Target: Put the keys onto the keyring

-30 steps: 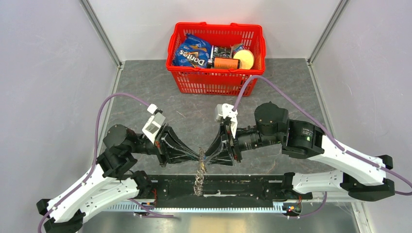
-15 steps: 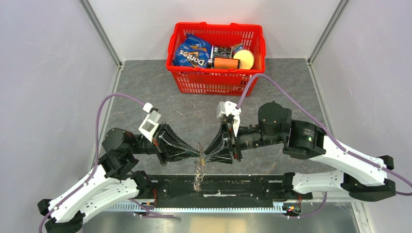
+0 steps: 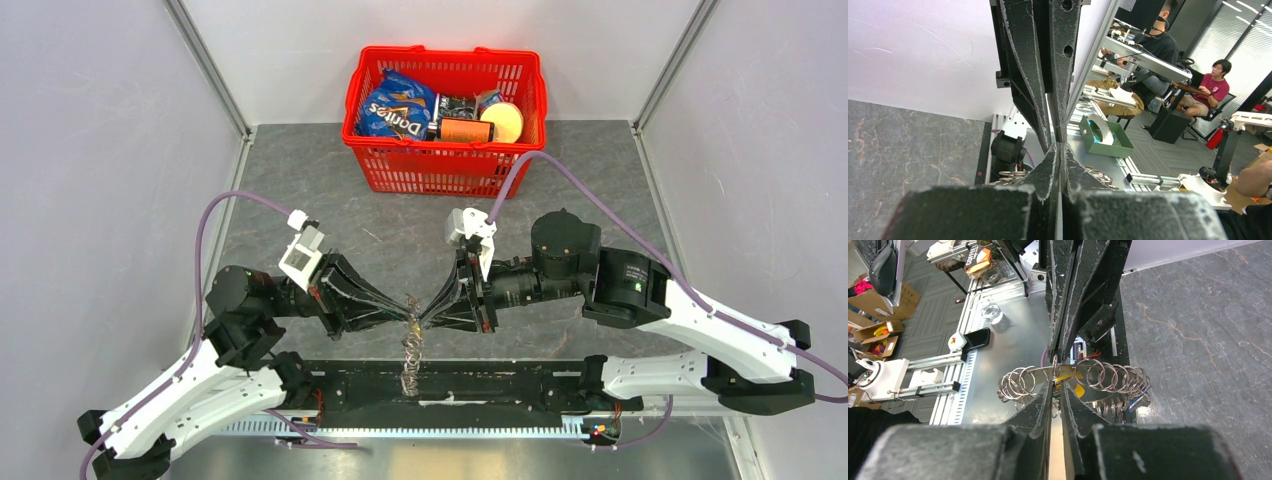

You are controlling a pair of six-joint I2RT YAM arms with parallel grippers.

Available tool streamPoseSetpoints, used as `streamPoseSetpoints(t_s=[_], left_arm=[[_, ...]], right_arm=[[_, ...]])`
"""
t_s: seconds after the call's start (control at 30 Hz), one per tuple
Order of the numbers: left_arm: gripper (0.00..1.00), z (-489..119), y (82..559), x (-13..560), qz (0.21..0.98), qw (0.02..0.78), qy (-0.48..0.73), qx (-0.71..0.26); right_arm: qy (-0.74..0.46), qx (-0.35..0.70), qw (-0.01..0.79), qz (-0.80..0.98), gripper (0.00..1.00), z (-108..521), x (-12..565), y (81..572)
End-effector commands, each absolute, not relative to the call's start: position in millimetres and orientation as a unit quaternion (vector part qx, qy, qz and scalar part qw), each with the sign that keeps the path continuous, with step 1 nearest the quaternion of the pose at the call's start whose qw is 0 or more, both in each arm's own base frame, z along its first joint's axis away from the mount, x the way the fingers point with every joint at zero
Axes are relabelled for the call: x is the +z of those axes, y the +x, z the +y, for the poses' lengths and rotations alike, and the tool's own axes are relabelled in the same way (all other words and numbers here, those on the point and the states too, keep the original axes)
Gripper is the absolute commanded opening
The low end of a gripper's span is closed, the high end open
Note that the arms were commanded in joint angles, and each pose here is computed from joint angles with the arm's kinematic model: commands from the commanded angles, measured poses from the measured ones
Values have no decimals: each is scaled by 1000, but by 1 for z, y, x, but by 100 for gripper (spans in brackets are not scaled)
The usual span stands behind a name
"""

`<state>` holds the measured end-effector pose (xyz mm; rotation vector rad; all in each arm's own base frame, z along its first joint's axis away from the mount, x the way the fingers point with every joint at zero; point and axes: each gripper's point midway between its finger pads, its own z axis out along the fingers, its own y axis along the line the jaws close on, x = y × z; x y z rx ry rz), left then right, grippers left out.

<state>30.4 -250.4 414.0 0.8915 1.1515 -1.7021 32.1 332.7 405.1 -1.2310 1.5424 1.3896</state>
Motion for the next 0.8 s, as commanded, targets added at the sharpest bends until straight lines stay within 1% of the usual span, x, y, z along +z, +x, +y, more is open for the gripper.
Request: streamPoseSetpoints(t_s=[0.0,0.1,0.13,0.77], left_arm=[[2,-246,28,434,434,452,341,-700],[2,-246,28,435,432,451,338,-705],[2,-246,29,435,431,452,335,-705],[2,-241,30,447,412,474,320,-709]], right_arm=[[-471,548,378,579,16,332,419,31],[-470,550,380,577,5,333,420,32],[-471,551,380,575,0,333,420,31],[-467,566,369,571,0,339,413,26]])
